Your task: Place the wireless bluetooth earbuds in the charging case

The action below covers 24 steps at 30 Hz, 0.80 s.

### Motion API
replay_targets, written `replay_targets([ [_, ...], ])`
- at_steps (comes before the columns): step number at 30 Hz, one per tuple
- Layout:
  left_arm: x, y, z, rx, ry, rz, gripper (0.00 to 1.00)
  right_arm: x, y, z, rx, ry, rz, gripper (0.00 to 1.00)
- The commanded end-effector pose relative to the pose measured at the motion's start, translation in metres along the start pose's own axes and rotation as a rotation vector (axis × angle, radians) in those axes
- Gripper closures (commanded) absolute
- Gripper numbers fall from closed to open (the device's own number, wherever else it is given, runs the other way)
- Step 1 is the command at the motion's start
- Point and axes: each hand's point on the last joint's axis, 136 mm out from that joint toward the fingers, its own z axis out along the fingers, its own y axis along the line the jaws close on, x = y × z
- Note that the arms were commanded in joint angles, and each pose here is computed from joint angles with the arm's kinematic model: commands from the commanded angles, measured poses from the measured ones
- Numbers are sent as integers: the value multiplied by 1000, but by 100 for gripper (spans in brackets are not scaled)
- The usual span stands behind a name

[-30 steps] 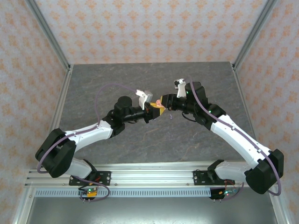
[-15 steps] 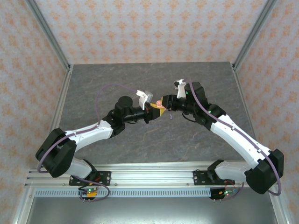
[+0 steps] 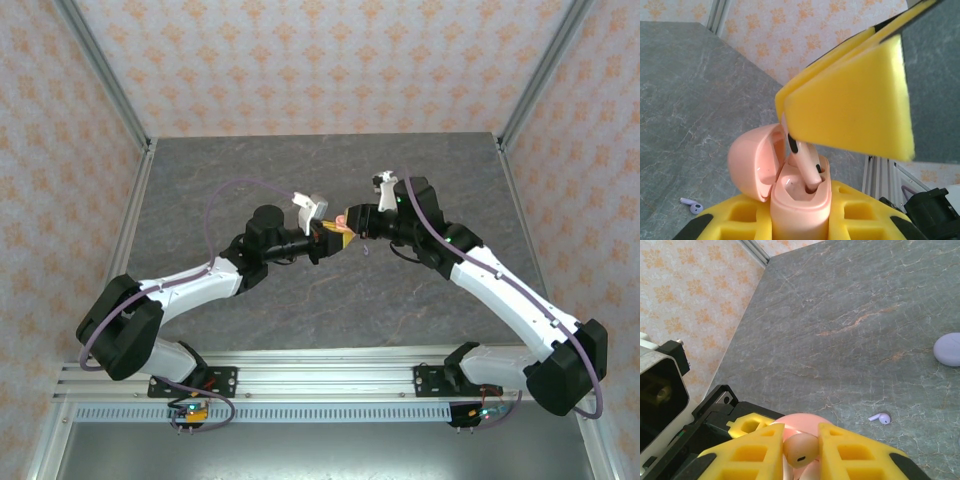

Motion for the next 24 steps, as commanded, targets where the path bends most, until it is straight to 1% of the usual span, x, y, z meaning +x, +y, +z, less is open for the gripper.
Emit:
replay_targets([
  [1,-17,-14,2,36,-33,15,95,-9,9,-5,-7,-24,-38,77],
  [3,-18,-13,3,33,-37,8,95,-5,4,2,7,-2,-32,77],
  [9,-20,-5,3,-12,-55,0,95,-1,2,1,13,10,-40,77],
  [16,-22,-5,2,-14,-61,8,95,4,6,-1,-12,30,-50,77],
  [24,-24,-10,-1,-3,-65,65,95,7,12,-2,-41,53,-55,71],
])
